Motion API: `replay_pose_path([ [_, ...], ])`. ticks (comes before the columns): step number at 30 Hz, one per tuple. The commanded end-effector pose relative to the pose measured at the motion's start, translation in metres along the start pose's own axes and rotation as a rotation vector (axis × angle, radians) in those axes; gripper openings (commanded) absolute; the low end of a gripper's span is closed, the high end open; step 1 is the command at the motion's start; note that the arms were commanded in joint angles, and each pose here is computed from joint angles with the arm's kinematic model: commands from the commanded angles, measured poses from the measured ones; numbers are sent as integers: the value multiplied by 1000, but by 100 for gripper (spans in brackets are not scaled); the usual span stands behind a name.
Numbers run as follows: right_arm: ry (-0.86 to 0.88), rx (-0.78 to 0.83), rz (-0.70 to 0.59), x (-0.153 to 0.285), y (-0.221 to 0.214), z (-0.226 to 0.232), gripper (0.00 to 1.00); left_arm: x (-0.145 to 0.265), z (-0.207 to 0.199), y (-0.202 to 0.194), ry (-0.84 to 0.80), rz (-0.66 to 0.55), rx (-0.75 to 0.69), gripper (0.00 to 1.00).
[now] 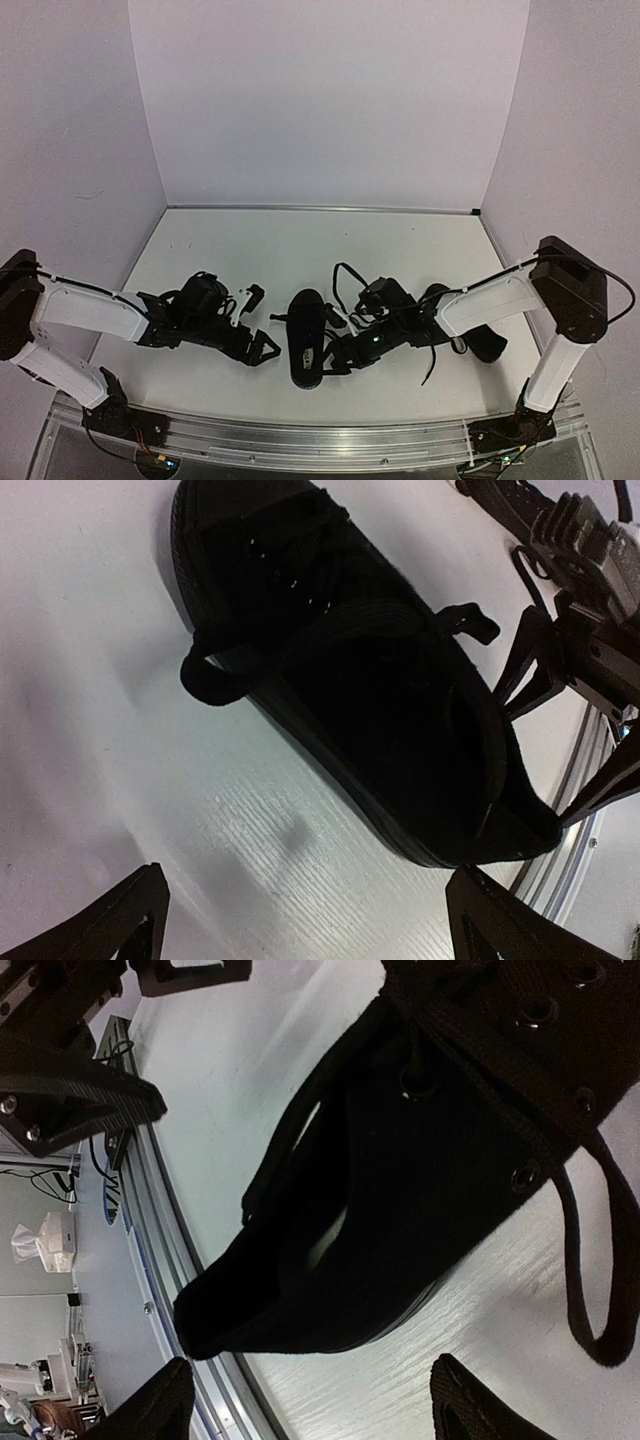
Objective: Tie the shoes
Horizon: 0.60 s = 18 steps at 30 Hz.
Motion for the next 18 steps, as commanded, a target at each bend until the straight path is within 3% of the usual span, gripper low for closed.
replay_pose_path([
  [1, -16, 23, -66, -10, 19, -2, 69, -18, -14, 11, -120, -52, 16, 100],
  [3, -34, 23, -72, -14, 22, -6, 63, -27, -15, 16, -121, -66, 22, 98],
  [6, -57, 18, -85, -18, 30, -10, 53, -43, -17, 24, -123, -70, 35, 84],
  [13, -118, -36, -149, -3, 50, -41, 41, -62, -23, 46, -133, -142, 42, 66],
  [18, -118, -28, -189, 1, 72, -65, 34, -70, -8, 73, -152, -201, 93, 44],
])
Point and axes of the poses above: each gripper's point midway between its finger pads, its own x axis back along the fingers, its own z axis along the line the jaws close on, y = z × x, the point moved 10 cm from there along x, back along the fingers, and after that the axes turned 14 degrees about x, right-handed, at the moved point
